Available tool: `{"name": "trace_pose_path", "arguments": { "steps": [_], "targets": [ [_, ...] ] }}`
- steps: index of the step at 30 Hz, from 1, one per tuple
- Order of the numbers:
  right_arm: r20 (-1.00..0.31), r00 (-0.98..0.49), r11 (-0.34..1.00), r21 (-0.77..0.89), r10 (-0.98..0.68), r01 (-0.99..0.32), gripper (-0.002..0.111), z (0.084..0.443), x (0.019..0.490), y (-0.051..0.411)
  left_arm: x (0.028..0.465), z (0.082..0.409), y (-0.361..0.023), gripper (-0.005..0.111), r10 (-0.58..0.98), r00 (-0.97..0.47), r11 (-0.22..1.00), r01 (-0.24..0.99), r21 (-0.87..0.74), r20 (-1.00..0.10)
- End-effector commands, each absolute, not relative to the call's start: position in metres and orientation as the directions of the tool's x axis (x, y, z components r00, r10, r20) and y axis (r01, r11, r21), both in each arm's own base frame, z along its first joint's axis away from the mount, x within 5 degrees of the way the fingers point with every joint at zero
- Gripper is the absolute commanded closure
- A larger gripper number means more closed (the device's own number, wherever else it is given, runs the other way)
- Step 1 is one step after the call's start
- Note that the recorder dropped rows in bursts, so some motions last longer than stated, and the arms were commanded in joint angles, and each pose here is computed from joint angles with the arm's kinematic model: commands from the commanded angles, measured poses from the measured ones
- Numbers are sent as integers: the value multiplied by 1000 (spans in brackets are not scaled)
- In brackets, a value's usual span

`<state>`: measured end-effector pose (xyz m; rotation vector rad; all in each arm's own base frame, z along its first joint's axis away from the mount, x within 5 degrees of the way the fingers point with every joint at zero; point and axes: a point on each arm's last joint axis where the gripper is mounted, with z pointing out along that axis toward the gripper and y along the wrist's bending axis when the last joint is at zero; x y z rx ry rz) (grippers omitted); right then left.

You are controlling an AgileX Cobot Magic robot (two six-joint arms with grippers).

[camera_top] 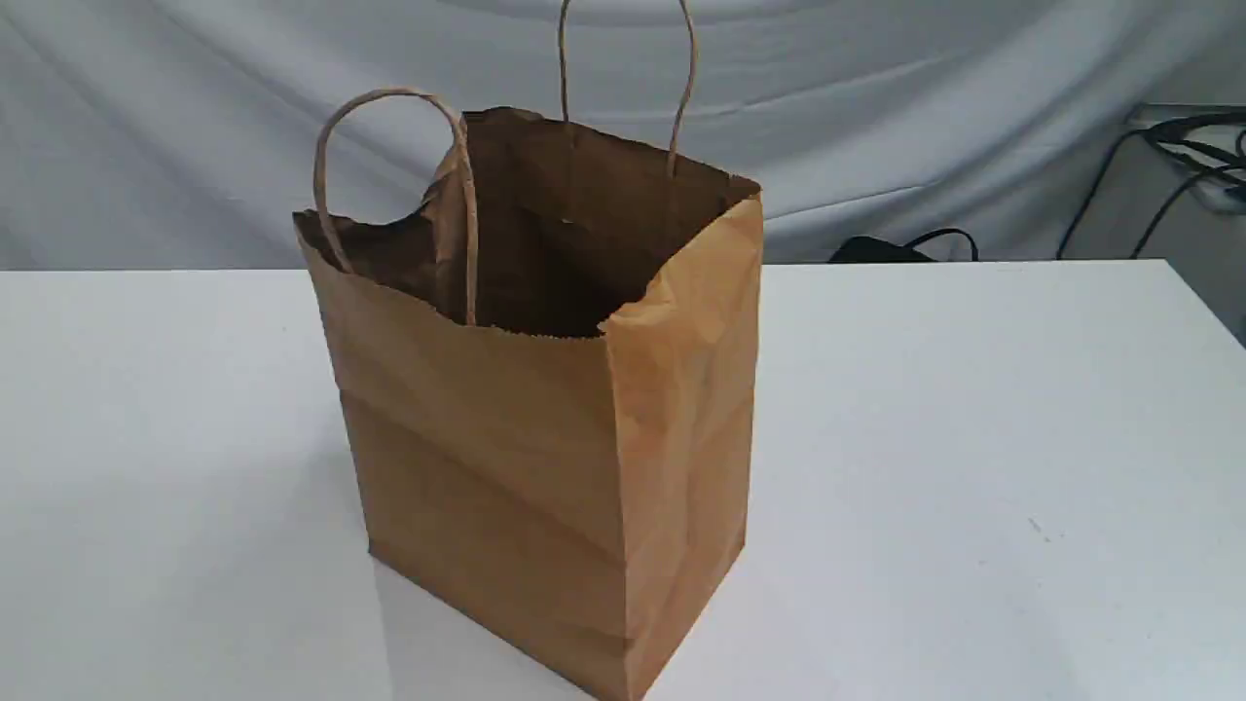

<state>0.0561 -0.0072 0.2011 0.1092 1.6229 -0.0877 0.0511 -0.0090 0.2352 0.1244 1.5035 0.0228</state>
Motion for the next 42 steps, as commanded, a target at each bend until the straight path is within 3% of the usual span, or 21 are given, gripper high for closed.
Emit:
{"name": "trace_pose_path", "arguments": {
  "steps": [1,7,17,42],
  "targets": [
    [-999,-50,993,6,12,120,108,201,56,-7,52,228,-5,107,76,47,997,17,77,-996],
    [-999,-50,993,6,12,120,108,201,56,-7,56,215,4,107,11,102,997,-72,4,-995],
    [-999,-50,993,3,9,120,108,201,56,-7,56,204,4,107,64,-23,995,-70,66,-998],
    [-999,-50,993,6,12,120,108,201,56,-7,56,206,4,107,69,3,995,-72,68,-998]
  ]
}}
